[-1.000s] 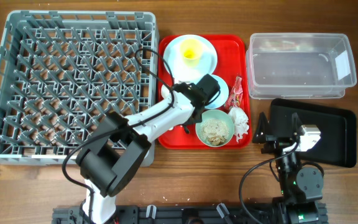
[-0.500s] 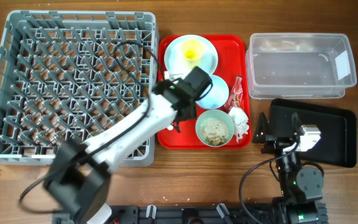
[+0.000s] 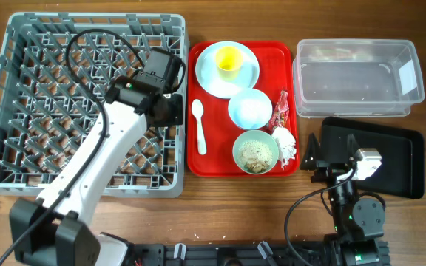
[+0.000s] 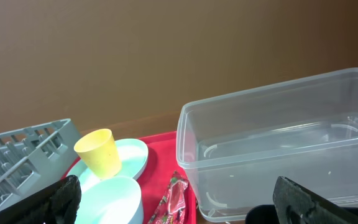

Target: Sort waste into correct bins and load items into the dishwasher rack

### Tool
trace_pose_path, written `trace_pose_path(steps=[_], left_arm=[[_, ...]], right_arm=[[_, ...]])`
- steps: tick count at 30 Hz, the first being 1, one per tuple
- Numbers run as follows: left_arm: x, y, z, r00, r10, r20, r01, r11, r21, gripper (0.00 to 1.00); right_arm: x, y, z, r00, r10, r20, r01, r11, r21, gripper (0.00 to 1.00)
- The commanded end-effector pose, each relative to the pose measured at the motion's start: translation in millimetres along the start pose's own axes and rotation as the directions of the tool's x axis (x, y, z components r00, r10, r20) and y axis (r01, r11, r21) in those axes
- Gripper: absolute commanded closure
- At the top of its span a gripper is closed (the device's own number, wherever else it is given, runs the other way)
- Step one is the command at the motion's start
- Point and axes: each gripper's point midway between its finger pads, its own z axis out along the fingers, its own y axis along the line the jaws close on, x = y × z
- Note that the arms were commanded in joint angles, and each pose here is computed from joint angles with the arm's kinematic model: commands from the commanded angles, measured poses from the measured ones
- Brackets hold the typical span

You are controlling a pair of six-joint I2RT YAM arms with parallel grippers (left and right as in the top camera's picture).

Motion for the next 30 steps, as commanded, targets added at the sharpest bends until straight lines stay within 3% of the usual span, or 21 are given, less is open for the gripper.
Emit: trace_pose_path(steps=[1,5,12,13,15,17,20,23,24,25,26,28,29,30], left_arm=[[10,1,23,0.997,0.031,-0.072,-0.032,0.999,-0.007,0.96],[16,1,44,0.993,0.034,-0.114,-0.036,0.999,-0.022,0.96],[16,6,45,0.994,0.008,-0.112,-0.013,0.999,-0.052,0.85],[16,6,45,0.994,0.008,-0.111,-0.014,0.999,-0.052,0.81],[12,14,45,0.995,-0.033,-0.091,0.024,0.995,-0.096,0.65],[6,22,42,0.995,-0.071,-0.066,0.063,0.991,-0.117,0.65],[-6,6,16,0.996,-0.082,-0.042,0.081,0.997,-0.017,0.68],[-7,-30,-14,0.989,-0.146,-0.032,0.149,0.972,0.179,0.67],[-4,-39,-20,0.987,-0.159,-0.031,0.162,0.967,0.197,0.63],[-1,-50,-22,0.990,-0.138,-0.035,0.143,0.964,0.223,0.40],[4,-66,-25,0.993,-0.110,-0.054,0.120,0.954,0.276,0.00],[6,-80,-28,0.996,-0.081,-0.049,0.093,0.944,0.317,0.00],[7,-90,-29,0.997,-0.060,-0.040,0.070,0.940,0.334,0.14],[11,-99,-29,0.999,-0.035,-0.038,0.046,0.939,0.342,0.37]], right_arm=[[-1,3,0,1.000,-0.008,0.005,0.008,1.000,-0.015,0.00],[-1,3,0,1.000,-0.007,0.005,0.007,1.000,-0.015,0.00],[-1,3,0,1.000,-0.008,0.005,0.008,1.000,-0.015,0.00],[-1,3,0,1.000,-0.008,0.005,0.008,1.000,-0.015,0.00],[-1,3,0,1.000,-0.008,0.005,0.008,1.000,-0.015,0.00],[-1,3,0,1.000,-0.007,0.005,0.008,1.000,-0.015,0.00],[-1,3,0,1.000,-0.008,0.005,0.008,1.000,-0.015,0.00],[-1,3,0,1.000,-0.007,0.005,0.008,1.000,-0.015,0.00],[-1,3,0,1.000,-0.007,0.005,0.008,1.000,-0.015,0.00],[-1,3,0,1.000,-0.008,0.005,0.008,1.000,-0.015,0.00],[-1,3,0,1.000,-0.008,0.005,0.008,1.000,-0.015,0.00],[-1,3,0,1.000,-0.008,0.005,0.008,1.000,-0.015,0.00],[-1,3,0,1.000,-0.007,0.005,0.008,1.000,-0.015,0.00],[-1,3,0,1.000,-0.008,0.005,0.008,1.000,-0.015,0.00]])
